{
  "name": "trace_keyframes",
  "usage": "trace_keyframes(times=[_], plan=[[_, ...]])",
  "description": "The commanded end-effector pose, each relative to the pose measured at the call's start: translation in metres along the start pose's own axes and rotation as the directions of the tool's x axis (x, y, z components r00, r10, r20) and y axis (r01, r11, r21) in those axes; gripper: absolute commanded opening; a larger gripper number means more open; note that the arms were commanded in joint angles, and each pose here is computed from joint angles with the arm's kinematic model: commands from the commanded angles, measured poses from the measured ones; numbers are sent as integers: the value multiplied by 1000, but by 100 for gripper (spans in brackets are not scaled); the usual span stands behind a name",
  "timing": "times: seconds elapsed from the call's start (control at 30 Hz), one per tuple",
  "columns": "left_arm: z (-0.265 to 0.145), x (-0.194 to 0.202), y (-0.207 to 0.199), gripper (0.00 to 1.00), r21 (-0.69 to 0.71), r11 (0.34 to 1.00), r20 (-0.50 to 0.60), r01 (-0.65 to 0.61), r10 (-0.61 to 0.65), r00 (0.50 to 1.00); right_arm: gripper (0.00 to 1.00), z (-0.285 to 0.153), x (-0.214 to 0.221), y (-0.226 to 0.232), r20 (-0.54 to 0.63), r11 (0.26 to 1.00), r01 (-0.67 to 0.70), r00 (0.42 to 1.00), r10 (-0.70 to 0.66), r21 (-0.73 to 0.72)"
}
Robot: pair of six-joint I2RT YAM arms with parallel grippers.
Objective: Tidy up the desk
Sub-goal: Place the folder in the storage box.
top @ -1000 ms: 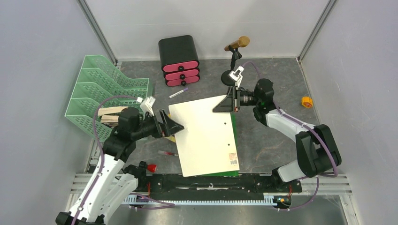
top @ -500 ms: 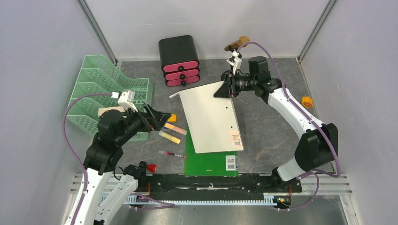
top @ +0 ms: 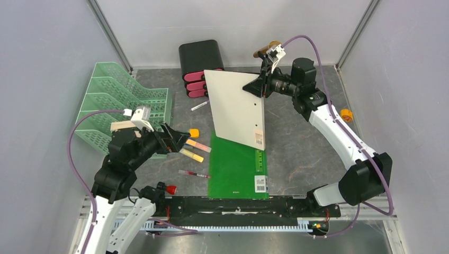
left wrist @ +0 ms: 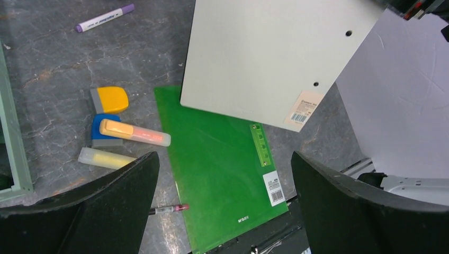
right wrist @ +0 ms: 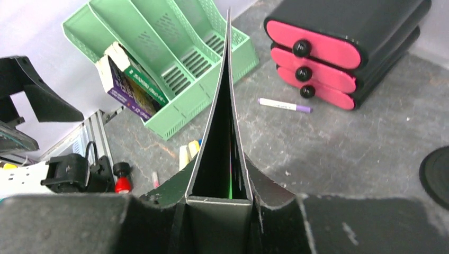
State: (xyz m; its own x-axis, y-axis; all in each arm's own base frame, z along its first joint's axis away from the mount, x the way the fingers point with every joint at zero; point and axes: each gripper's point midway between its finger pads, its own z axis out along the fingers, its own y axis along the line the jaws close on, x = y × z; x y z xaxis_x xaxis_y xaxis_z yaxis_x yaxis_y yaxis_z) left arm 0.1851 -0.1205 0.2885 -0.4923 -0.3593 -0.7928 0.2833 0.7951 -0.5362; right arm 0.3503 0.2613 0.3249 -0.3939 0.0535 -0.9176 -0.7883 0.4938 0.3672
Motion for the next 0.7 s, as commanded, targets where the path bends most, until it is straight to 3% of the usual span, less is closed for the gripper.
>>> trace_keyframes(times=[0.0,0.2,0.33,0.67], plan=[[-7,-8,-3,100,1,1000,35,-13,13,999,0,0,-74,25,212,989,136,970,-120,-65],[-8,-18,-5,100,-1,997,88,76,-76,993,0,-12,-139,58,443,961,256,877,-187,-102],[-16,-39,-21,100,17,988,119,153,-154,981,0,-21,-156,70,547,939,335,803,-237,-84],[-22,-97,-70,100,105,985,118,139,-151,981,0,-8,-132,92,560,882,406,799,-218,-237]])
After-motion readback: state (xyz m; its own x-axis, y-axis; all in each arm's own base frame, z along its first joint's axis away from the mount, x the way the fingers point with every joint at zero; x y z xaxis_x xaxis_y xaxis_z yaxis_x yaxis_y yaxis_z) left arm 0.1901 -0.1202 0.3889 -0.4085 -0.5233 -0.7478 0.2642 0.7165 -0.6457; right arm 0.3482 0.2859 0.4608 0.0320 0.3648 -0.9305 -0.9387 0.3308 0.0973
